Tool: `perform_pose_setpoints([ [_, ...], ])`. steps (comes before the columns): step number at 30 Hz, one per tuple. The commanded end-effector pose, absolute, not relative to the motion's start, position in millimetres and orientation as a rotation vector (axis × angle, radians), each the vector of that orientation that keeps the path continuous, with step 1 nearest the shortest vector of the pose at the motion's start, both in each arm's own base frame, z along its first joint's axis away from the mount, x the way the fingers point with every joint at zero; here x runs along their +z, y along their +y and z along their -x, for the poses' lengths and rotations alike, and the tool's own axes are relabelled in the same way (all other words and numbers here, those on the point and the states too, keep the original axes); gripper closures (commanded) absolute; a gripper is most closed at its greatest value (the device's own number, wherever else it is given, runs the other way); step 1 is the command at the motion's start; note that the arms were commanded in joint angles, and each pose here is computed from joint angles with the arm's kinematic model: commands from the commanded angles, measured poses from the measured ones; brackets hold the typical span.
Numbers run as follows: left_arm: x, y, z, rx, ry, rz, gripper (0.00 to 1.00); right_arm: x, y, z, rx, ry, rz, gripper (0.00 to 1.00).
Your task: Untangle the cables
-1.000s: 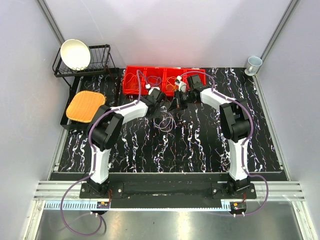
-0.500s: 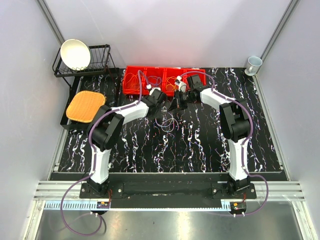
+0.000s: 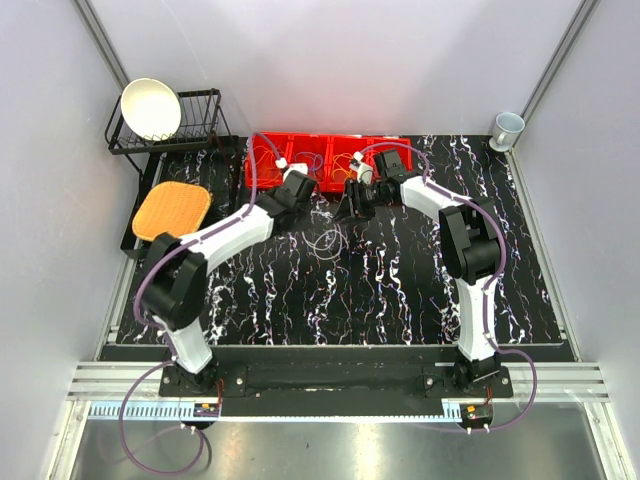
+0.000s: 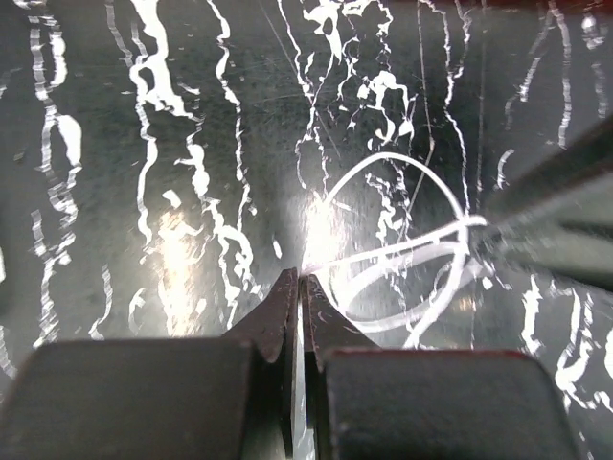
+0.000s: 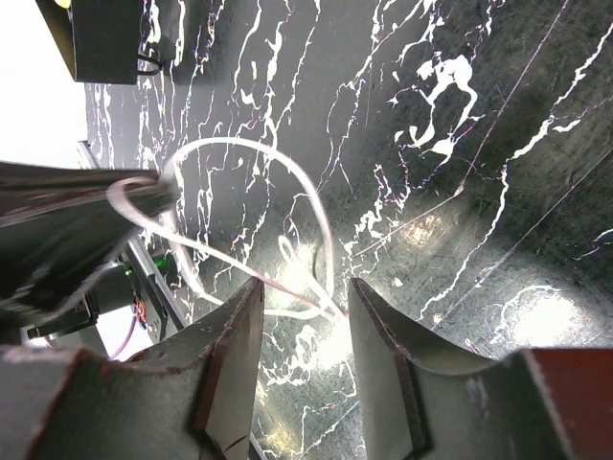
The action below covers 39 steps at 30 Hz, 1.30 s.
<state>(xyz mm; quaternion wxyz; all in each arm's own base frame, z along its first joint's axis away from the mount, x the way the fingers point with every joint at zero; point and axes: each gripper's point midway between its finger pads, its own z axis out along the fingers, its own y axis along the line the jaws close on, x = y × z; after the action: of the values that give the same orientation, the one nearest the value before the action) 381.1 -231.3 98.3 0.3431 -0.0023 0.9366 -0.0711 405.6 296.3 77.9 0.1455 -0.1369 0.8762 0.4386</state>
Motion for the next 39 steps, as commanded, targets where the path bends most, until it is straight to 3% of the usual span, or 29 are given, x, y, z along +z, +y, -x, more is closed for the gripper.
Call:
perform_pose_setpoints([
  [1,124,-216,-367,-0.163,2.396,-0.003,1.0,96,301,-414,1.268,2.462,0.429,0.53],
  [9,144,-190,-348,-0.107,2.362,0.024,1.0,127,275,-425,1.379,2.314,0.33,0.53],
  [19,158,-168,-340,-0.124,2.312,0.189,1.0,113,259,-438,1.362,2.347,0.196,0.54],
  [27,223,-181,-319,-0.487,1.997,0.145,1.0,111,255,-442,1.352,2.348,0.171,0.56],
  [39,258,-197,-309,-0.625,1.901,0.026,1.0,111,256,-443,1.357,2.347,0.155,0.59],
])
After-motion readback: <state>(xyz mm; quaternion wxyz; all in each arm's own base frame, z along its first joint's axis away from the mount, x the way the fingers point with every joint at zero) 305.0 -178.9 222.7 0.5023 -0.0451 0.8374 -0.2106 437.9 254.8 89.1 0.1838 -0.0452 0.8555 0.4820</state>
